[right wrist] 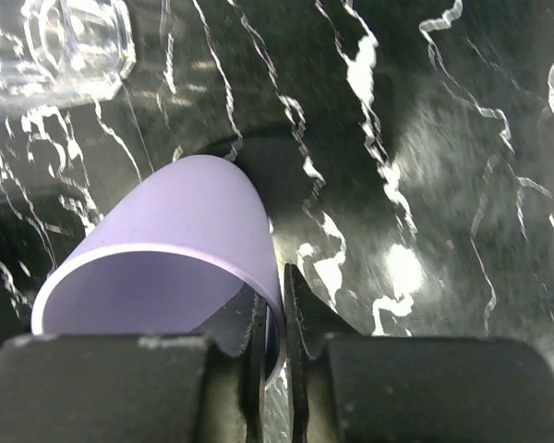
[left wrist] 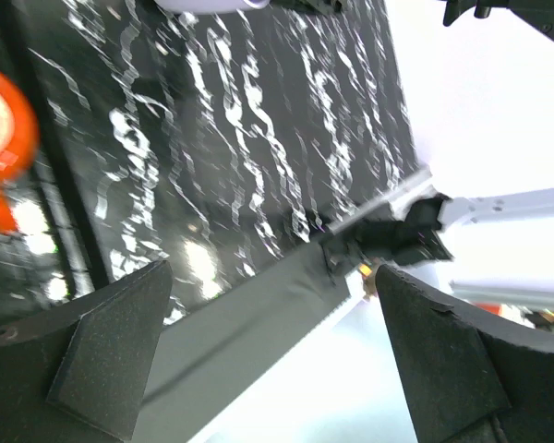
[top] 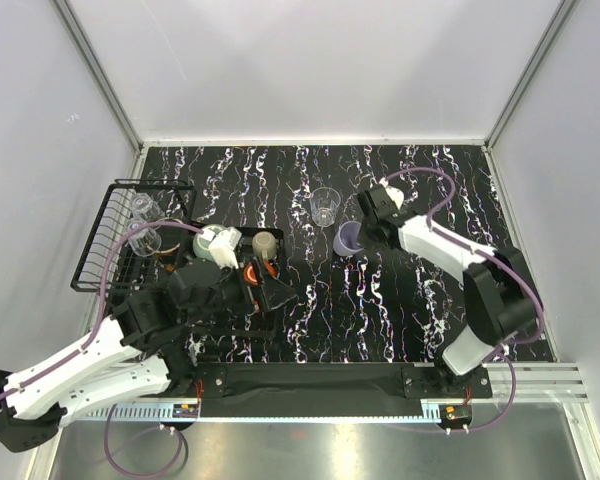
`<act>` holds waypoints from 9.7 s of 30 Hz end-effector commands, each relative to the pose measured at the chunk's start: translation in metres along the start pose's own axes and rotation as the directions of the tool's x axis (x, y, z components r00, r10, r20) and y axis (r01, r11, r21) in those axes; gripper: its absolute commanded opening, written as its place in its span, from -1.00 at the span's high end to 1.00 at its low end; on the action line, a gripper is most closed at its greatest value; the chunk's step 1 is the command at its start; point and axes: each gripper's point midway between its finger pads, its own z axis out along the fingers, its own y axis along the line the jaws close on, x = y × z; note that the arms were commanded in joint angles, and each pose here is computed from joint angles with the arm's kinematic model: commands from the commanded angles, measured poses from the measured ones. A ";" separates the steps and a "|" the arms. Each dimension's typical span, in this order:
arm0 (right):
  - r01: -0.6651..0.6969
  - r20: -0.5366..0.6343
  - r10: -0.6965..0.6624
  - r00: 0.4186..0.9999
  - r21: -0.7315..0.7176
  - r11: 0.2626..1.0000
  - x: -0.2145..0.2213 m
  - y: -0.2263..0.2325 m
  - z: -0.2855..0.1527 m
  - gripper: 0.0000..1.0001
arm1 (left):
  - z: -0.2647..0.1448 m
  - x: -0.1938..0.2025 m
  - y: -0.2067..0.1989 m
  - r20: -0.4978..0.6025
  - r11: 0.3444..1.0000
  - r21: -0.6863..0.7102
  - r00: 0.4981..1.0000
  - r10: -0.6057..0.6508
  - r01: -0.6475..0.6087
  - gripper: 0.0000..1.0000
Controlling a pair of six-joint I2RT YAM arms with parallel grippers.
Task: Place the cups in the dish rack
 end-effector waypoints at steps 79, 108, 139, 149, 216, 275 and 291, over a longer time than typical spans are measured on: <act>0.261 0.336 0.335 0.880 -0.932 0.251 0.024 0.045 -0.300 -0.40 | 0.004 -0.102 -0.180 0.477 0.815 0.580 0.806 -0.351 0.011 1.00; -0.090 0.210 0.307 0.928 -0.673 0.734 0.020 0.010 -0.189 -0.99 | -0.226 -0.188 0.064 0.494 0.727 -0.679 0.670 0.554 -0.101 1.00; -0.110 0.212 0.307 0.928 -0.630 0.768 0.031 -0.009 -0.183 -0.99 | -0.012 -0.082 0.108 0.177 0.622 -0.760 0.861 0.477 -0.189 1.00; -0.110 0.203 0.297 0.933 -0.626 0.772 0.033 -0.007 -0.179 -0.99 | -0.022 -0.069 0.158 0.281 0.580 -0.814 0.880 0.383 0.007 1.00; -0.011 0.193 0.074 0.978 -0.306 0.952 -0.034 0.052 -0.104 -0.99 | -0.025 -0.092 0.105 0.276 0.565 -0.825 0.897 0.346 0.036 -0.87; -0.009 0.108 0.028 0.994 -0.176 0.984 -0.072 0.086 -0.014 -0.99 | -0.010 -0.040 0.232 0.255 0.426 -0.889 0.956 0.147 0.172 0.82; -0.050 0.079 0.063 0.995 -0.158 0.986 -0.094 0.100 0.031 -0.82 | 0.011 -0.069 0.149 0.317 0.799 -0.588 0.944 0.086 0.124 -0.72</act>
